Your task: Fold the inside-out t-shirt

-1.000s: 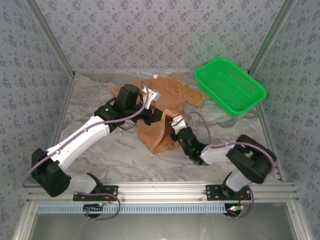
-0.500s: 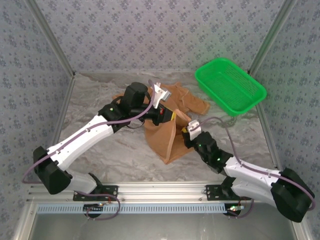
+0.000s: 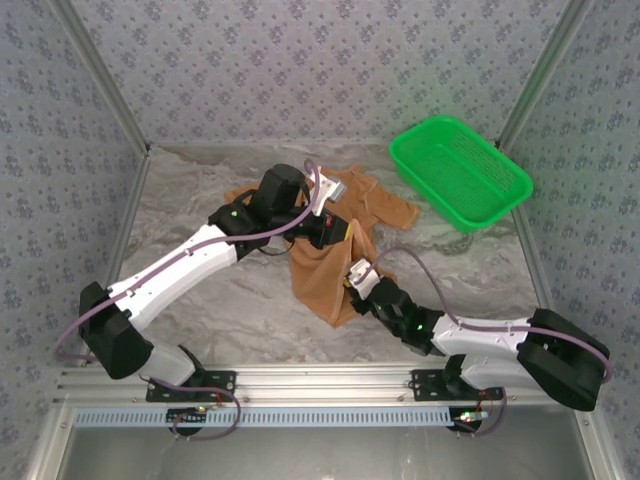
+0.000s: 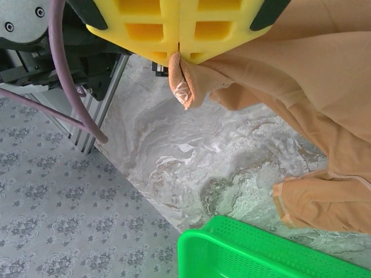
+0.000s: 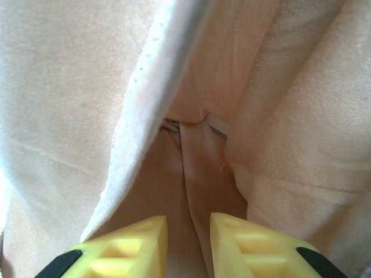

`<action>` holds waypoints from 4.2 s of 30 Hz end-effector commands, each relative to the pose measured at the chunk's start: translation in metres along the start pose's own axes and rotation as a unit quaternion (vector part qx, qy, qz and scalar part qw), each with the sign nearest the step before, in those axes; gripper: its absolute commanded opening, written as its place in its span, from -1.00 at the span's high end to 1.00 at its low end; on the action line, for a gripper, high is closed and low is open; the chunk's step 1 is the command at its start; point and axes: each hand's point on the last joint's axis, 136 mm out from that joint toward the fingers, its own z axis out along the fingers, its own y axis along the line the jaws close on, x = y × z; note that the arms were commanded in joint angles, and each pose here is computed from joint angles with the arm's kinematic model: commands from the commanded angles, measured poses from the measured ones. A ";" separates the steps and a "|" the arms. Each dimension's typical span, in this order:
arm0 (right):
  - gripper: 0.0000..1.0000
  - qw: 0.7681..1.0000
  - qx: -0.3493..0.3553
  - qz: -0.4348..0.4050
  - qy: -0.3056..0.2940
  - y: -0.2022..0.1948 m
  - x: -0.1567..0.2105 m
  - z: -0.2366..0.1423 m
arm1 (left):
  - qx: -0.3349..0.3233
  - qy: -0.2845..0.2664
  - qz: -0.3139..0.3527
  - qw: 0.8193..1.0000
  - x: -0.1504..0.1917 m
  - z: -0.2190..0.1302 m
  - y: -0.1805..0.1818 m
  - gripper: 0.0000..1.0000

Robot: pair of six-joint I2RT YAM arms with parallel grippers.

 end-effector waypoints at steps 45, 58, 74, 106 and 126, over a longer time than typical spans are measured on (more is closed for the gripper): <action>0.39 0.990 -0.060 0.127 0.017 -0.016 0.000 0.094 | 0.009 -0.044 0.115 0.992 -0.007 -0.055 -0.019 1.00; 0.36 0.986 -0.038 0.161 0.023 -0.034 -0.004 0.101 | 0.062 -0.038 0.131 0.989 -0.003 -0.054 -0.035 1.00; 0.38 0.998 0.017 0.054 0.039 0.003 0.002 0.130 | 0.038 -0.098 0.062 0.993 -0.042 -0.054 -0.032 1.00; 0.11 0.975 0.088 0.158 0.130 -0.039 -0.003 0.210 | 0.239 -0.142 0.174 0.945 -0.059 -0.065 -0.161 1.00; -0.30 0.934 0.106 0.214 0.266 -0.041 0.042 0.209 | 0.198 -0.183 0.239 0.933 -0.071 -0.090 -0.170 1.00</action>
